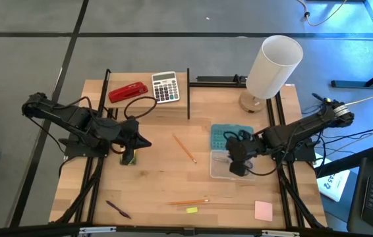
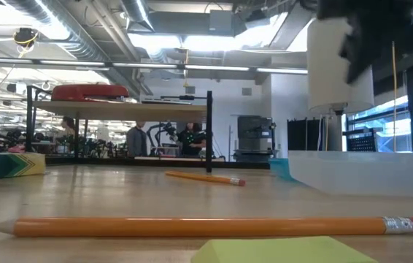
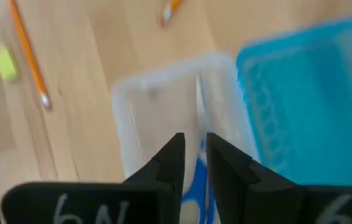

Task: Pack school essentials
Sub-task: Put the yellow crayon box into the blue supply box

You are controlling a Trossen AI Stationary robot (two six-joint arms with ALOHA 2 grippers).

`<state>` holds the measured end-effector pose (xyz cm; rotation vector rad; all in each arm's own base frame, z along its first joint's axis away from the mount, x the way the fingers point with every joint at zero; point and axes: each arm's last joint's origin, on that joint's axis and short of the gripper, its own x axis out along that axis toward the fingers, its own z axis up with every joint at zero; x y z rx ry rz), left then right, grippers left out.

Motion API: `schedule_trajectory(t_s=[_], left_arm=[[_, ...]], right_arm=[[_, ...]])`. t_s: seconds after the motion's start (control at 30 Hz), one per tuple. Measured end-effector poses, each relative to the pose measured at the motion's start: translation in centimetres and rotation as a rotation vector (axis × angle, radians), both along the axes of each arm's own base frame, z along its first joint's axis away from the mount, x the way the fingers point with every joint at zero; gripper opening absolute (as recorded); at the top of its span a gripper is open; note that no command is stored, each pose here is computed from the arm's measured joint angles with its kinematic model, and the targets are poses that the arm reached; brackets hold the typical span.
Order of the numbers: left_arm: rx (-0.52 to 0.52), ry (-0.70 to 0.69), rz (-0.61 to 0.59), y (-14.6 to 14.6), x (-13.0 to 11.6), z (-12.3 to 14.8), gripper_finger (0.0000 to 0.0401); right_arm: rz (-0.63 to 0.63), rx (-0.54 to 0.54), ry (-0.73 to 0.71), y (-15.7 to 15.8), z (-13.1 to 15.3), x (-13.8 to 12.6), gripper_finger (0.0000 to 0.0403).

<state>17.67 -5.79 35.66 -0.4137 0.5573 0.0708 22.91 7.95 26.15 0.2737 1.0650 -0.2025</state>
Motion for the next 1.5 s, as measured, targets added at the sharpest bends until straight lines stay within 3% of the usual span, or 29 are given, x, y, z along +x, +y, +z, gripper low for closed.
schedule_trajectory(t_s=[0.27,0.5,0.63,0.97,1.2,1.5], left_arm=[[-0.237,0.155,0.191,0.0,-0.9,-1.2,0.0000],[-0.470,0.317,0.413,-1.1,-1.5,-2.6,0.0000],[-0.563,0.404,0.534,-1.9,-1.9,-3.3,0.0000],[-0.723,0.541,0.789,-3.2,-3.3,-6.0,0.0000],[-0.705,0.646,0.867,-3.3,-3.9,-9.3,0.0000],[-0.643,0.639,0.811,-3.2,-3.9,-9.7,0.0000]], right_arm=[[0.023,-0.114,-0.166,-1.9,4.9,1.8,0.0068],[0.031,-0.072,-0.301,-3.8,7.3,3.1,0.0068],[0.107,-0.007,-0.399,-4.7,8.1,4.0,0.0068],[0.365,0.003,-0.497,-6.6,8.4,5.1,0.0068],[0.435,-0.067,-0.536,-7.5,8.6,5.4,0.0068],[0.508,-0.141,-0.559,-7.5,8.8,5.5,0.0068]])
